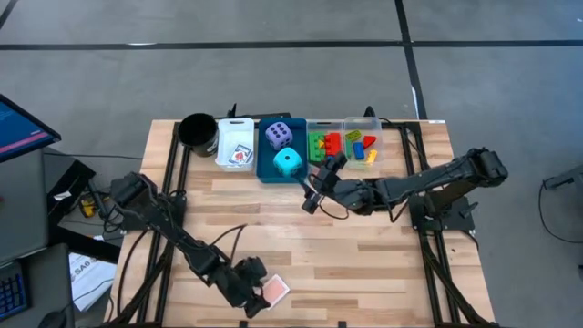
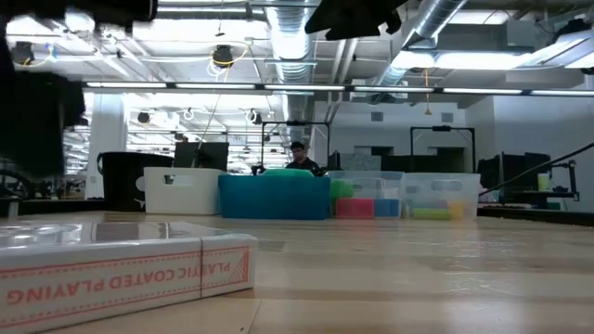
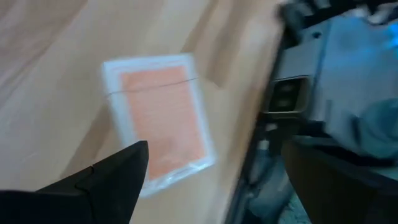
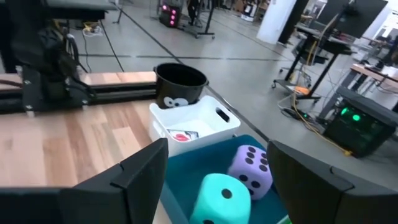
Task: Pick & Place Toys
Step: Put the orange playing card into the white bin
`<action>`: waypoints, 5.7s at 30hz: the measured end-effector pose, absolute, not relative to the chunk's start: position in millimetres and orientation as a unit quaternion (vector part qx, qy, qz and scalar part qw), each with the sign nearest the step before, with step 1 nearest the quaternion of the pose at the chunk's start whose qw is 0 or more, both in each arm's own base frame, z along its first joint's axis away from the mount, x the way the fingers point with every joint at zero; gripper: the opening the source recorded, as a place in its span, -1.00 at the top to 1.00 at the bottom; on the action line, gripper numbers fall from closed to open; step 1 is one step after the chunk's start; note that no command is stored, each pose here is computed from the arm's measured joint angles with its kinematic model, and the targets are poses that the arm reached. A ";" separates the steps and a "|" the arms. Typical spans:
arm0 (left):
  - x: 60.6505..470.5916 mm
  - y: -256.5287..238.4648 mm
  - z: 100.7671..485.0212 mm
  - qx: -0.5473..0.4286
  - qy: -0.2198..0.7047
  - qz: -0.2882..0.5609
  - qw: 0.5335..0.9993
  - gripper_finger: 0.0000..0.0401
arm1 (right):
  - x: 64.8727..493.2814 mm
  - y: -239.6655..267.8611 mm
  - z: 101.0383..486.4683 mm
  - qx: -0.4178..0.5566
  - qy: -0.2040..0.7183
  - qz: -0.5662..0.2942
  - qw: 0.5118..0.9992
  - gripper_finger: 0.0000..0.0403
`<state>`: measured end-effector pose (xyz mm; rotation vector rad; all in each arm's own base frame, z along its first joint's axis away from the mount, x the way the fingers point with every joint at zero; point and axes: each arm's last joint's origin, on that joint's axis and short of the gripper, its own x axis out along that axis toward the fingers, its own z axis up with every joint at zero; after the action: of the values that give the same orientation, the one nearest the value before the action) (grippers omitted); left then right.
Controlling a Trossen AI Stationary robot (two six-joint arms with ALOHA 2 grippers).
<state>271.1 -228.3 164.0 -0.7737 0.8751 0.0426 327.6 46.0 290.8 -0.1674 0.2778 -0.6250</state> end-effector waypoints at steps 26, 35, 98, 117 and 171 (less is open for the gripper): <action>285.0 -251.6 177.1 -0.344 0.276 -0.102 0.892 0.37 | 320.7 81.8 291.5 -0.095 0.129 -0.254 0.954 -0.34; 276.6 -243.4 159.4 -0.283 0.353 -0.049 0.890 0.95 | 317.2 94.4 291.6 -0.096 0.127 -0.235 0.959 -0.34; 260.8 -57.6 107.9 -0.015 0.441 0.118 0.890 1.00 | 298.6 110.6 262.3 -0.007 0.248 -0.183 0.951 -0.34; 170.7 -38.0 153.9 -0.131 0.251 0.038 0.958 0.69 | 296.2 114.9 263.9 0.025 0.219 -0.223 0.950 -0.34; 152.4 -31.1 114.0 -0.224 0.291 0.117 0.923 -0.54 | 360.1 150.5 114.4 -0.046 0.331 -0.065 0.940 -0.34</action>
<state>152.4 -31.1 114.0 -0.4604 0.5971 0.2394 360.1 150.5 114.4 -0.0938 0.6765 -0.1325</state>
